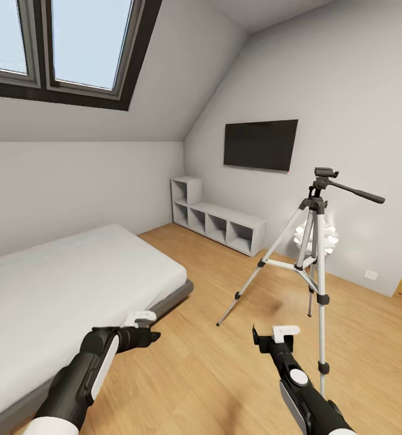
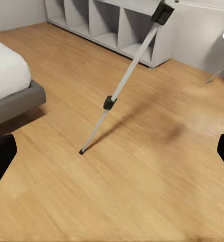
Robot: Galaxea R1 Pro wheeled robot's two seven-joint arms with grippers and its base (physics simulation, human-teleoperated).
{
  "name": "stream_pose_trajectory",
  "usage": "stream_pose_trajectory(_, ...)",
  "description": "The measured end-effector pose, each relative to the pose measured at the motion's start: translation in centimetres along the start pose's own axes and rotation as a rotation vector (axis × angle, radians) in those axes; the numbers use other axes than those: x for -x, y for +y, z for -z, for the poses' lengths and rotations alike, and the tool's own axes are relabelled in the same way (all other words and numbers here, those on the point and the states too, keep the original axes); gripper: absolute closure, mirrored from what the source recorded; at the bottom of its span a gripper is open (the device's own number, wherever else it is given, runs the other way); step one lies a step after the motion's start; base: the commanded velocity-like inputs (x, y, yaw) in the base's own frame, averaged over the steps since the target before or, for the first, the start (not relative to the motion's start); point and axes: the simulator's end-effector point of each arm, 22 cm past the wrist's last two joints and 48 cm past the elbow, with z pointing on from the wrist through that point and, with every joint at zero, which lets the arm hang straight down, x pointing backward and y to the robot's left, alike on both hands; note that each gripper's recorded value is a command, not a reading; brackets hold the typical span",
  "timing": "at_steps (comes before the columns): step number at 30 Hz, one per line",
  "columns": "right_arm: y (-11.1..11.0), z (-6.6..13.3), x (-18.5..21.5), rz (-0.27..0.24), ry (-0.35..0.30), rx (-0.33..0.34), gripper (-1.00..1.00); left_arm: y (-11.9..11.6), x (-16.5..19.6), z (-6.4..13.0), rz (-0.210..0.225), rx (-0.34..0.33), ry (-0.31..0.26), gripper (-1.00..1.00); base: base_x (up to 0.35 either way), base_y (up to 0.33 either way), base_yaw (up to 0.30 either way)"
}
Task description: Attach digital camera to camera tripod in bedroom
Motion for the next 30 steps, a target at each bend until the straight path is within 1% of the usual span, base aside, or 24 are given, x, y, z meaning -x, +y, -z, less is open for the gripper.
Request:
stream_pose_trajectory(5, 0.1, 0.1, -0.9, 0.005, 0.016, 0.004, -1.0, 0.0, 0.0, -0.1, 0.0, 0.0, -0.001, -1.0, 0.0, 0.0, 0.0)
stream_pose_trajectory(11, 0.1, 0.2, -1.1, 0.005, 0.019, 0.003, -1.0, 0.2, 0.2, 0.1, 0.004, 0.002, -0.006, -1.0, 0.0, 0.0, 0.0)
stream_pose_trajectory(14, 0.1, 0.2, -0.8, 0.002, 0.005, 0.001, -1.0, 0.6, 0.4, 0.2, 0.015, 0.008, -0.012, -1.0, 0.0, 0.0, 0.0)
stream_pose_trajectory(18, 0.1, 0.2, -0.3, -0.001, -0.02, 0.0, -1.0, 0.1, 0.9, 0.4, 0.012, 0.001, -0.024, -1.0, 0.0, 0.0, 0.0)
stream_pose_trajectory(19, 0.1, 0.2, 0.1, -0.002, -0.036, 0.0, -1.0, -0.3, 1.4, 0.7, 0.01, -0.003, -0.037, -1.0, 0.0, 0.0, 0.0)
stream_pose_trajectory(24, 0.0, 0.2, 0.1, -0.002, -0.042, 0.001, -1.0, -0.6, 2.4, 1.2, 0.005, -0.004, -0.058, -1.0, 0.0, 0.0, 0.0)
stream_pose_trajectory(26, 0.0, 0.2, 0.0, -0.002, -0.043, 0.0, -1.0, -0.6, 3.0, 1.5, 0.0, -0.004, -0.077, -1.0, 0.0, 0.0, 0.0)
stream_pose_trajectory(30, 0.0, 0.0, -0.6, -0.002, -0.045, -0.002, -1.0, -0.5, 2.7, 1.2, -0.001, -0.004, -0.082, -1.0, 0.0, 0.0, 0.0)
